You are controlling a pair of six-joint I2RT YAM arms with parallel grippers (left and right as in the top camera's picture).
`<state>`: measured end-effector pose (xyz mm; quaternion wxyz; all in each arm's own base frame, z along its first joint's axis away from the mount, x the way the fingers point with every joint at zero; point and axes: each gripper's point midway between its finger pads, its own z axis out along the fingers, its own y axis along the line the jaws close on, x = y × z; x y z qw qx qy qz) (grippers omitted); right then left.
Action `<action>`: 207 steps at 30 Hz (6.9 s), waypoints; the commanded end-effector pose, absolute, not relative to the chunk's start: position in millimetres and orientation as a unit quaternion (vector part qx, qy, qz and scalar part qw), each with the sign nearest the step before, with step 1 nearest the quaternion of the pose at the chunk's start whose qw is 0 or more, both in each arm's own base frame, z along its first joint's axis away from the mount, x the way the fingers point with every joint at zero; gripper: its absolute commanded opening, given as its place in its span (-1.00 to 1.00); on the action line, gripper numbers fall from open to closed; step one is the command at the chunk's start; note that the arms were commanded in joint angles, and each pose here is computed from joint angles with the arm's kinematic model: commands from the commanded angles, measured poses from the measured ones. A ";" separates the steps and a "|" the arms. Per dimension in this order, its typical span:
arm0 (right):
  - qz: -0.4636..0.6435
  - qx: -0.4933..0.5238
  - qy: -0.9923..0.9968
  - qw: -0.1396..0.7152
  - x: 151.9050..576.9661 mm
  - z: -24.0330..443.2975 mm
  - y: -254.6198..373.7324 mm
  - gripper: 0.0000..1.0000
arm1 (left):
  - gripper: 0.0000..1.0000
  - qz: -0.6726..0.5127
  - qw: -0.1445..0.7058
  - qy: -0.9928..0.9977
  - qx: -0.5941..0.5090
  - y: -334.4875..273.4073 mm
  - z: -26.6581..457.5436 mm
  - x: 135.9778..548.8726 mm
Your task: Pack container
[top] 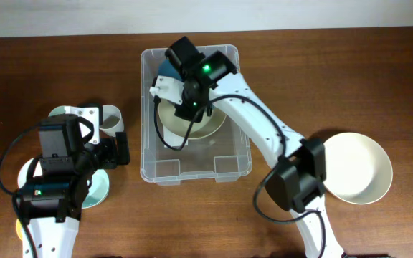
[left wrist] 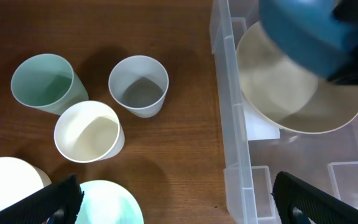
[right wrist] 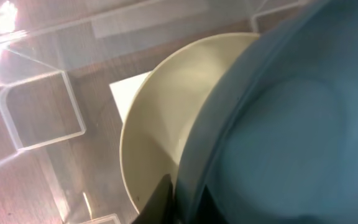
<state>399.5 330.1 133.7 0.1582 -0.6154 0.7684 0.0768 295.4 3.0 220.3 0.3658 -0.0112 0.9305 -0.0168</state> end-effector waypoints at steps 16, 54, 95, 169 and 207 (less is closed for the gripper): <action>0.020 -0.399 0.851 0.341 445.9 300.0 241.0 -0.24 | 0.99 -0.002 0.387 0.922 -0.018 8.9 244.3 300.7; 0.021 0.440 0.898 0.011 331.3 31.6 -83.8 0.94 | 0.99 0.001 0.400 0.916 -0.019 10.2 275.3 309.7; -0.067 0.425 0.901 0.053 329.6 11.5 -96.5 -0.74 | 0.99 -0.021 0.405 0.914 -0.009 2.0 277.5 311.6; 0.044 -0.610 0.752 0.246 398.0 167.8 319.6 0.18 | 0.99 0.020 0.401 0.916 -0.027 17.5 275.9 309.9; 0.028 0.176 0.967 0.182 284.7 317.6 -25.2 0.99 | 0.99 0.010 0.343 0.938 -0.053 17.1 251.5 296.7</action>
